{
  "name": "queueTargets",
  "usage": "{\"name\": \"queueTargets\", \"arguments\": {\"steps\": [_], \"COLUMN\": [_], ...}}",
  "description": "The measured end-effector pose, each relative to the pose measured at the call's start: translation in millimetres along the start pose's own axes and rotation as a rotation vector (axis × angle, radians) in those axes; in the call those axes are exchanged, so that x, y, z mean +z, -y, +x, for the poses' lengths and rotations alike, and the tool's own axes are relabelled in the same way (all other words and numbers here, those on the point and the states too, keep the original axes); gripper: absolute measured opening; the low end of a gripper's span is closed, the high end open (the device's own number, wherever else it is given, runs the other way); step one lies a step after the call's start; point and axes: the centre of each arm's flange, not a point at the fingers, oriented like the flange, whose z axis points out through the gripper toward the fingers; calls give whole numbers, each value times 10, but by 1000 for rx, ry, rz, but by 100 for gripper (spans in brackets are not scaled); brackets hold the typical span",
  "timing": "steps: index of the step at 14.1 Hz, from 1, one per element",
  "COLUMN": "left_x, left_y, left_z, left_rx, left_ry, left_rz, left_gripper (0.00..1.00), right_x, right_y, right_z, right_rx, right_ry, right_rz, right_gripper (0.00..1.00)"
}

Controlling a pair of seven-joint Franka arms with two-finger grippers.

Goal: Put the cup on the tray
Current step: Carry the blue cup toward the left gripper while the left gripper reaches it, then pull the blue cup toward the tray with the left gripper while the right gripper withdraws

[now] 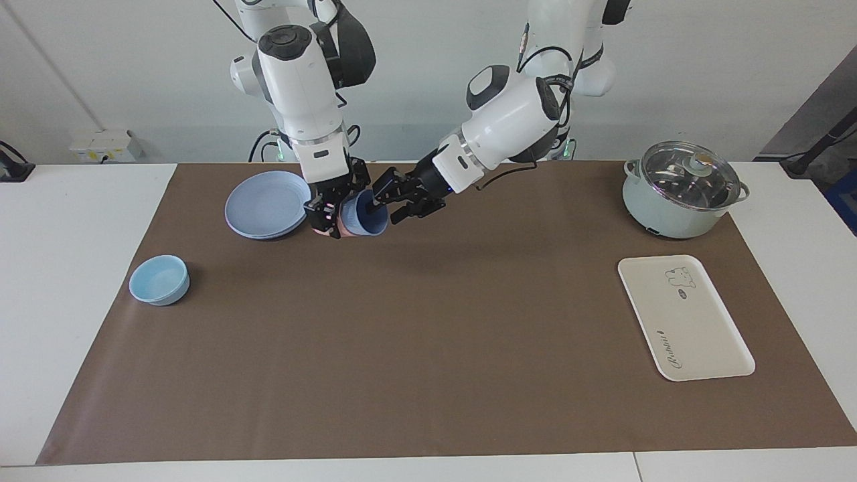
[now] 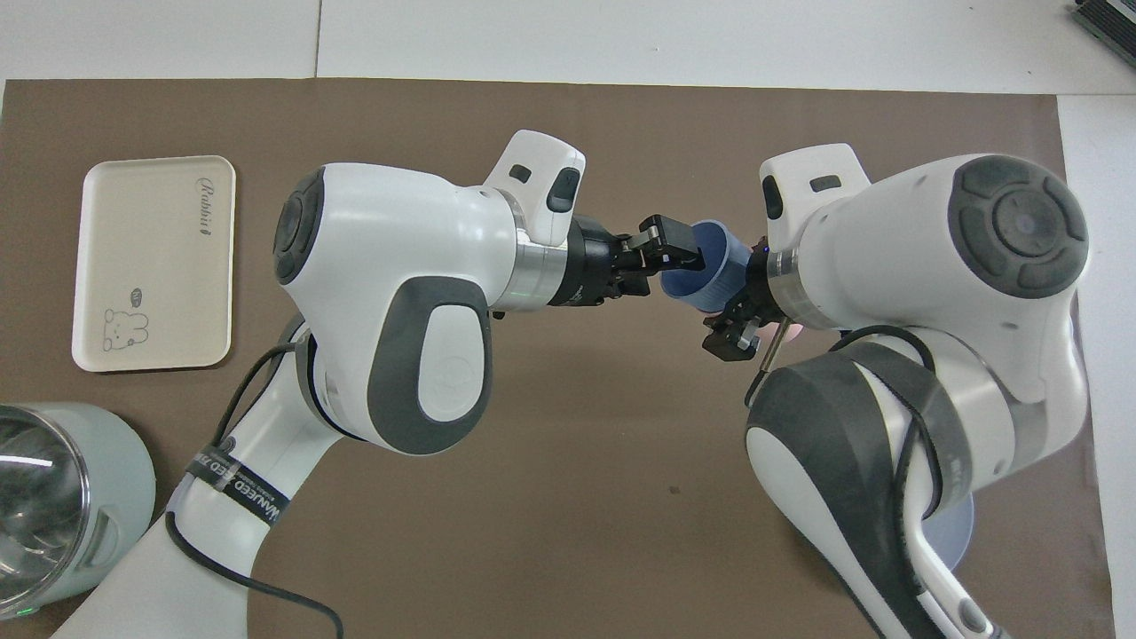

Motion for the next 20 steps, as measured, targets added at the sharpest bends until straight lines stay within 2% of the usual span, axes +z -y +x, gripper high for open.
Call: {"name": "queueTargets", "arguments": {"steps": [1, 3, 5, 7, 13, 16, 17, 20], "left_x": [39, 77, 75, 46, -28, -323, -474, -993], "left_y": [-10, 1, 11, 40, 13, -30, -22, 148], "left_z": [-37, -65, -59, -12, 28, 215, 313, 781], "left_rx": [4, 6, 6, 3, 7, 10, 19, 64], "left_ry": [0, 4, 1, -16, -31, -38, -36, -110], "left_rz": [1, 6, 7, 9, 2, -8, 7, 112], "left_gripper": [60, 36, 32, 12, 7, 7, 7, 7], "right_x": [0, -8, -11, -21, -49, -52, -35, -20], "right_y": [0, -12, -13, -22, -20, -50, -47, -16], "right_z": [0, -6, -5, -17, 2, -3, 3, 26], "right_rx": [0, 0, -1, 1, -2, 2, 1, -5], "right_ry": [0, 1, 2, 5, -3, -5, -3, -1], "right_rz": [0, -5, -6, -7, -13, -16, -14, -11], "right_gripper": [85, 85, 85, 85, 85, 85, 85, 85]}}
